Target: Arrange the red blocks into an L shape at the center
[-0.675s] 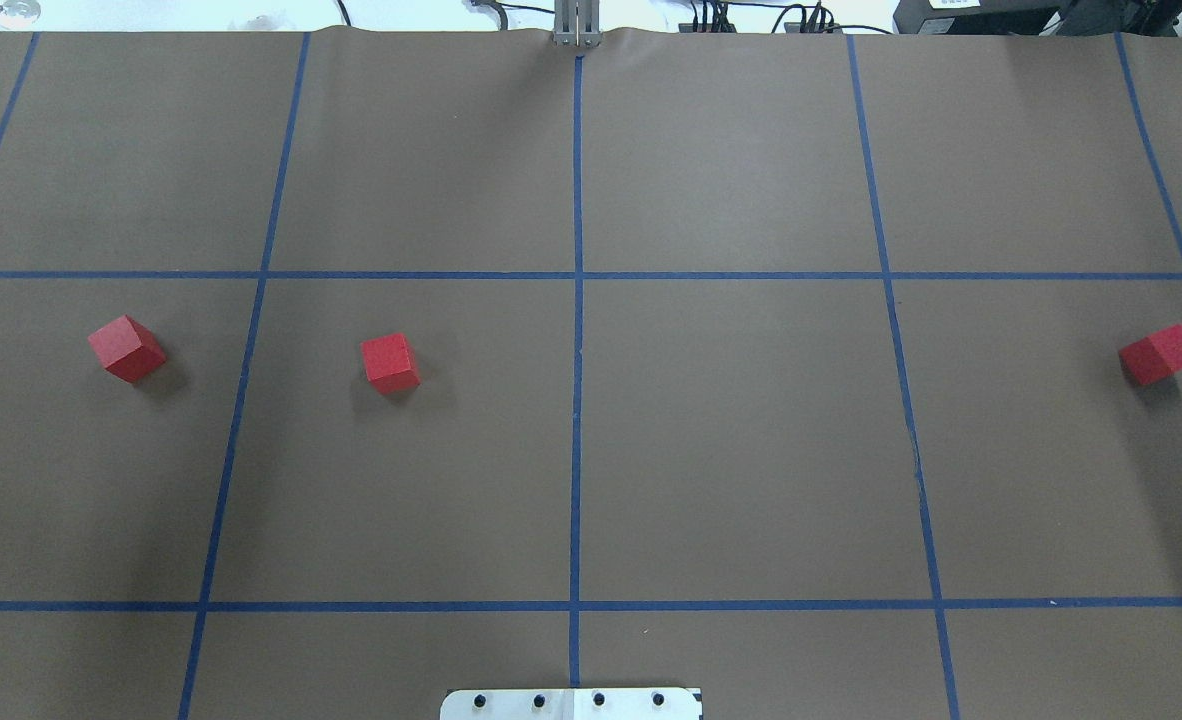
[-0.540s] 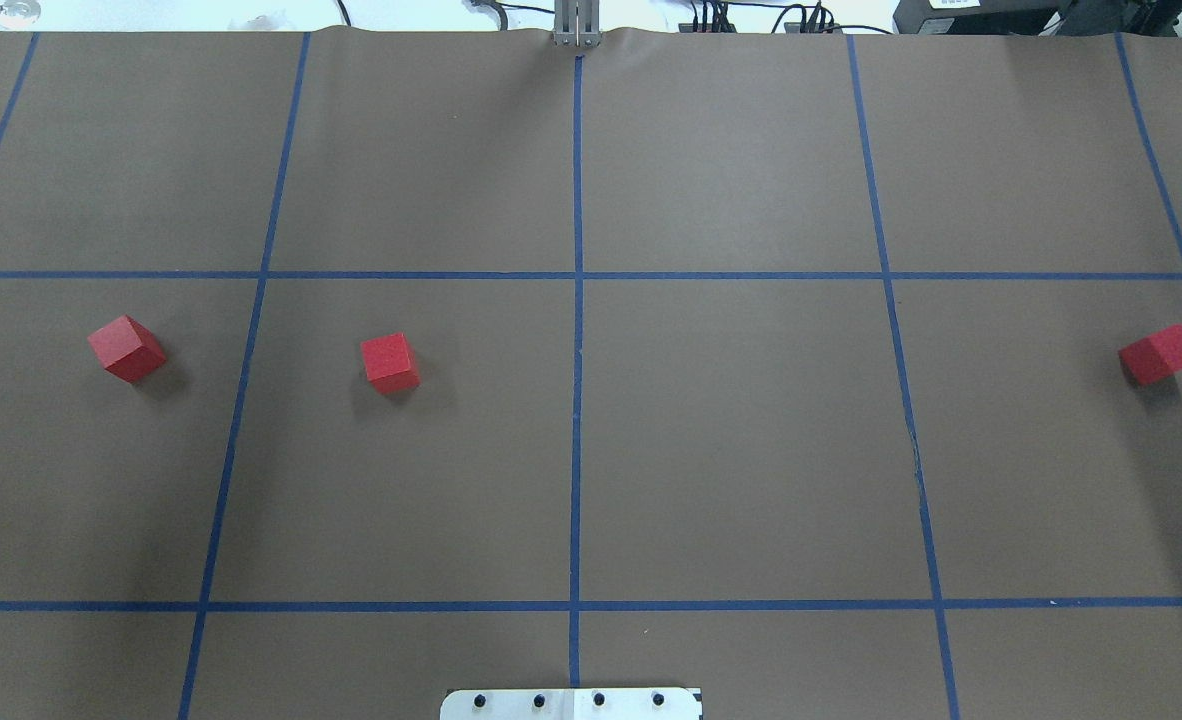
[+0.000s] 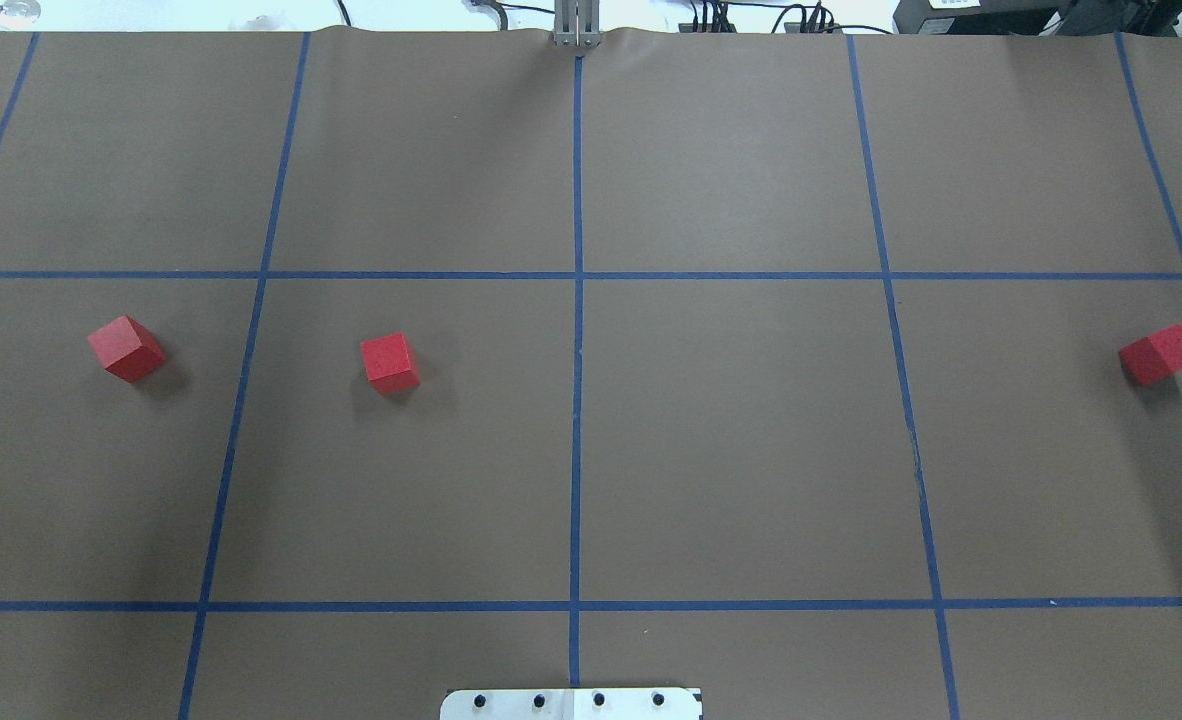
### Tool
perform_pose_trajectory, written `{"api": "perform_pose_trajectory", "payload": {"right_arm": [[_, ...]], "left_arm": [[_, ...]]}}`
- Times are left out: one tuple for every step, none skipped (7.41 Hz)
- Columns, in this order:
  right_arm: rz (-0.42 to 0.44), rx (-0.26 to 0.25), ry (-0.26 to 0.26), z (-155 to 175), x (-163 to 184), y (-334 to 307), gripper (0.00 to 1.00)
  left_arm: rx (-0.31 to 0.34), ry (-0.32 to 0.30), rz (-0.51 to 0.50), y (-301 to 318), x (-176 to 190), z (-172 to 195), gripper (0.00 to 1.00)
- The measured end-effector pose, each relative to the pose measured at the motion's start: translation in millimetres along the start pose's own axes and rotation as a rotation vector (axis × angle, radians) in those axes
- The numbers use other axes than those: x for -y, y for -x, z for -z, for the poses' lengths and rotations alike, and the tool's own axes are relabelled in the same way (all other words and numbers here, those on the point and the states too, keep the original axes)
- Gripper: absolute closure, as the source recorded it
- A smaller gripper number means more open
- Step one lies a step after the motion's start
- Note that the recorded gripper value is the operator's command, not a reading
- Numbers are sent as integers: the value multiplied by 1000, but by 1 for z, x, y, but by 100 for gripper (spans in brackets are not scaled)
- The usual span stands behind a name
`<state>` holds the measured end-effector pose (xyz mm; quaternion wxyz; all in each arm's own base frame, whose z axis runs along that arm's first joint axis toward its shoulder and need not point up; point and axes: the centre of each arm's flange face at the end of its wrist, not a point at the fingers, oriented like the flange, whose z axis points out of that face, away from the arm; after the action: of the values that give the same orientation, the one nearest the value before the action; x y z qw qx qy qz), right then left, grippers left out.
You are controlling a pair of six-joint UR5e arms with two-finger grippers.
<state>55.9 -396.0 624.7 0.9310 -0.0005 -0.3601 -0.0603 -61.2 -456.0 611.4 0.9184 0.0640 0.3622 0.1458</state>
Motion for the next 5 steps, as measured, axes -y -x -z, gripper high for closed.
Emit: {"api": "perform_pose_trajectory", "payload": {"right_arm": [[5, 15, -8, 2, 3, 4, 0], [16, 20, -22, 8, 11, 8, 0], [32, 20, -41, 16, 23, 14, 0], [55, 17, -67, 23, 32, 20, 0], [94, 12, -110, 28, 40, 23, 0]], "left_arm": [[3, -12, -8, -4, 6, 5, 0], [8, -28, -22, -8, 15, 12, 0], [14, -50, -43, -12, 27, 20, 0], [23, -83, -76, -16, 41, 28, 0], [36, -129, -121, -20, 56, 37, 0]]}}
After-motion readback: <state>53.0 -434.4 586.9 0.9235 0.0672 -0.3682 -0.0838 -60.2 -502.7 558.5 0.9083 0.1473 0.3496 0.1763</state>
